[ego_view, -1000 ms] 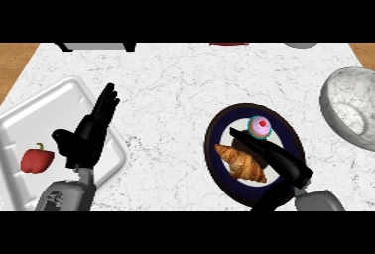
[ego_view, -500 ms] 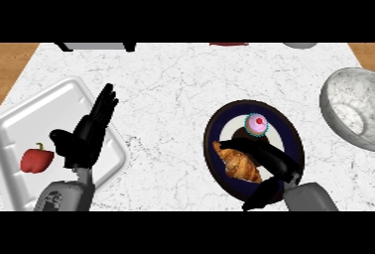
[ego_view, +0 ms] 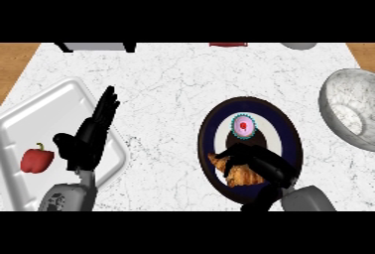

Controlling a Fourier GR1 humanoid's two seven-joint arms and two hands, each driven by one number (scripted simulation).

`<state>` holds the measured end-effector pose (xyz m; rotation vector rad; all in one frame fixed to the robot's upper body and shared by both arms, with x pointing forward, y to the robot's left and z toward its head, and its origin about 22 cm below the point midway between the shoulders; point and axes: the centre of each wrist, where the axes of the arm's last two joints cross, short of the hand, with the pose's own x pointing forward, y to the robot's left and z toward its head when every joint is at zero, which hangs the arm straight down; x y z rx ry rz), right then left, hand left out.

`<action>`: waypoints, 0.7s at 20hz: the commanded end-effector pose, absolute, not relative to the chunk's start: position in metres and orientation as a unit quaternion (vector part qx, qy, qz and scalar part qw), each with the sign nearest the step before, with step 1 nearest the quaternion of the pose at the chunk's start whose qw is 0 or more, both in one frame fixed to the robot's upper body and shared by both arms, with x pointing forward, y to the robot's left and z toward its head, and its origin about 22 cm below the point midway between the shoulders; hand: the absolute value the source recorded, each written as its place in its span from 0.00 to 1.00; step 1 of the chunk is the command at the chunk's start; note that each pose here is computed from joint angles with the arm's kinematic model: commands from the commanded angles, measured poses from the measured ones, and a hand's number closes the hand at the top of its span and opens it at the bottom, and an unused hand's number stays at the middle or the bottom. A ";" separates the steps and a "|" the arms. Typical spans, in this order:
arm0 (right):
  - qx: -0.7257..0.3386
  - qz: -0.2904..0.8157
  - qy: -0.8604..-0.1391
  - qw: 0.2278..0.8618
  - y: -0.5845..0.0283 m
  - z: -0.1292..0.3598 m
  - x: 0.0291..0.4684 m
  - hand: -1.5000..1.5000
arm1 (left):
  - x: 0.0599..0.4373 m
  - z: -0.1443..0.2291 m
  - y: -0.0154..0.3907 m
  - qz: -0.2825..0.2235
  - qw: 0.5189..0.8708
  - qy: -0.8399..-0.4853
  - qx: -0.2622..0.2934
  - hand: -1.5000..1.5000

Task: Pick the croissant from the plate and place it in the bowl

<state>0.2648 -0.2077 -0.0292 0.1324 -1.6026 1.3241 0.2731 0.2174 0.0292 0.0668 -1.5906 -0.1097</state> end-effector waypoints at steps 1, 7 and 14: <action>0.088 0.556 -0.646 0.516 -0.215 -0.049 0.253 1.00 | 0.284 0.018 0.212 -0.045 0.694 -0.718 0.026 0.50; 0.114 0.510 -0.678 0.516 -0.314 -0.002 0.201 1.00 | 0.268 0.025 0.228 -0.040 0.701 -0.711 0.051 0.50; 0.141 0.416 -0.763 0.474 -0.382 0.045 0.146 1.00 | 0.262 0.020 0.230 -0.024 0.706 -0.706 0.057 0.50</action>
